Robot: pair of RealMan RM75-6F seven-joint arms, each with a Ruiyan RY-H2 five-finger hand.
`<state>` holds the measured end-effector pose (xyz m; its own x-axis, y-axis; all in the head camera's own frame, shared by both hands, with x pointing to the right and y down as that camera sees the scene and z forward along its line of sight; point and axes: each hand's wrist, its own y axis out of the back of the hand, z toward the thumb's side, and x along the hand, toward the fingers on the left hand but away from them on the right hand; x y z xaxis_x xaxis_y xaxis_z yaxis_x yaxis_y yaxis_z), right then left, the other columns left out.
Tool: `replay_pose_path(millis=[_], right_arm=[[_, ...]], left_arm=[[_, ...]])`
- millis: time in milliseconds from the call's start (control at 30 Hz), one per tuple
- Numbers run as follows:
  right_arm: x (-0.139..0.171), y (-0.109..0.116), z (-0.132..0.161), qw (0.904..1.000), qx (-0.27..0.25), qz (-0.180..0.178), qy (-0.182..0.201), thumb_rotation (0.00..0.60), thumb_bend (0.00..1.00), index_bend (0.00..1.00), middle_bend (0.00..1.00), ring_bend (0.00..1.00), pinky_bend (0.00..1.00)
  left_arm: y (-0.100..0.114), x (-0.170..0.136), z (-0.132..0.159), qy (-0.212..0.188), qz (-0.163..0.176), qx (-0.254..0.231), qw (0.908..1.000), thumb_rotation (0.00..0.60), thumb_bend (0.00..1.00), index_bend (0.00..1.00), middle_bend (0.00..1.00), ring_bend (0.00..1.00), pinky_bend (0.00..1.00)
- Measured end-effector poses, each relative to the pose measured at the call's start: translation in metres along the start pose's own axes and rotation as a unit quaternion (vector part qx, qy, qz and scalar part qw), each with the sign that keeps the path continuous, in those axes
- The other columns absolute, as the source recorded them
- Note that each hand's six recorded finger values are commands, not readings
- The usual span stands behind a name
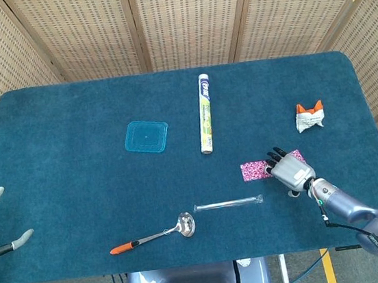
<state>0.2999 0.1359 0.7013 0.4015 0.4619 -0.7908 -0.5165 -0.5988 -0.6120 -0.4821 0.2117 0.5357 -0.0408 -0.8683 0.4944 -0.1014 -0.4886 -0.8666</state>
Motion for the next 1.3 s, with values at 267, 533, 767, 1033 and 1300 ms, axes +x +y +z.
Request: replay_pose_path(millis=[267, 533, 767, 1033, 1300], right_arm=[[-0.008, 0.004, 0.014, 0.9999, 0.003, -0.001, 0.015, 0.600, 0.21, 0.22, 0.19, 0.00, 0.00], [-0.011, 0.001, 0.014, 0.9999, 0.011, 0.003, 0.012, 0.600, 0.21, 0.22, 0.19, 0.00, 0.00], [-0.014, -0.002, 0.010, 0.9998, 0.016, 0.006, 0.007, 0.600, 0.21, 0.22, 0.19, 0.00, 0.00], [-0.019, -0.005, 0.005, 0.9997, 0.024, 0.007, 0.001, 0.600, 0.21, 0.22, 0.19, 0.00, 0.00], [-0.027, -0.004, -0.002, 0.9995, 0.029, 0.006, -0.008, 0.600, 0.21, 0.22, 0.19, 0.00, 0.00]], left_arm=[[-0.001, 0.002, 0.012, -0.031, -0.008, 0.011, 0.9994, 0.201, 0.00, 0.02, 0.00, 0.00, 0.00], [0.000, 0.004, 0.024, -0.052, -0.014, 0.018, 0.9984, 0.200, 0.00, 0.02, 0.00, 0.00, 0.00], [0.000, 0.004, 0.027, -0.057, -0.015, 0.018, 0.9981, 0.201, 0.00, 0.02, 0.00, 0.00, 0.00], [-0.001, 0.002, 0.026, -0.055, -0.016, 0.017, 0.9982, 0.202, 0.00, 0.02, 0.00, 0.00, 0.00], [-0.001, 0.001, 0.025, -0.052, -0.015, 0.016, 0.9984, 0.202, 0.00, 0.02, 0.00, 0.00, 0.00]])
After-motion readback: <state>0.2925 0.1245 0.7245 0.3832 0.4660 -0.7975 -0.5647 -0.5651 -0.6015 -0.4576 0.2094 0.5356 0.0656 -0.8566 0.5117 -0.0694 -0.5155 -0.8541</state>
